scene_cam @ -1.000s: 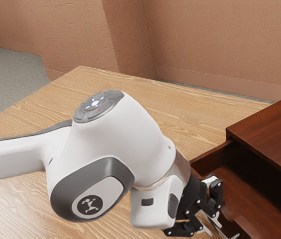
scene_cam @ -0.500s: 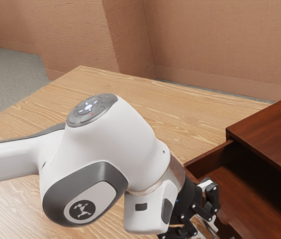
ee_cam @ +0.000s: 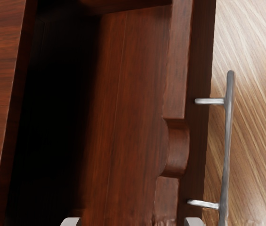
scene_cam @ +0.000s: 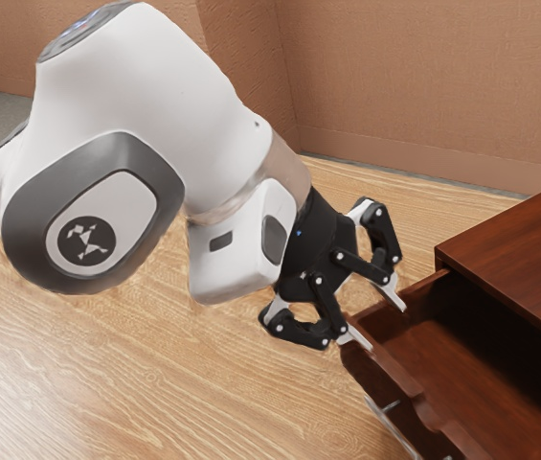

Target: Pull the drawer handle with one arm to open the drawer

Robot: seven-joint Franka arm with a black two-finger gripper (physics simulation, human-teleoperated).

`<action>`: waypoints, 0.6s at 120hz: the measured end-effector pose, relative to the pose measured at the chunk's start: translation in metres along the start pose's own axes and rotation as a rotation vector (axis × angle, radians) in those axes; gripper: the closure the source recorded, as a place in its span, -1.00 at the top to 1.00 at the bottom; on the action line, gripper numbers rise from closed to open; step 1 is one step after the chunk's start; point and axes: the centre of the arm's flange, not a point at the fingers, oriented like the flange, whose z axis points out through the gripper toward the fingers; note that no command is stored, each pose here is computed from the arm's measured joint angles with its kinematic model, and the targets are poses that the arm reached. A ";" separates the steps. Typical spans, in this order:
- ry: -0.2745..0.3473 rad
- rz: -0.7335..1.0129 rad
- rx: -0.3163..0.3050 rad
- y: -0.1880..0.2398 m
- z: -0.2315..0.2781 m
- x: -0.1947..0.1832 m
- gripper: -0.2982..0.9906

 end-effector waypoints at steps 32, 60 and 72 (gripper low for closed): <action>-0.198 -0.368 -0.227 -0.040 -0.029 -0.142 0.33; -0.359 -0.670 -0.298 -0.026 -0.046 -0.196 0.47; -0.387 -0.708 -0.312 -0.025 -0.043 -0.181 0.50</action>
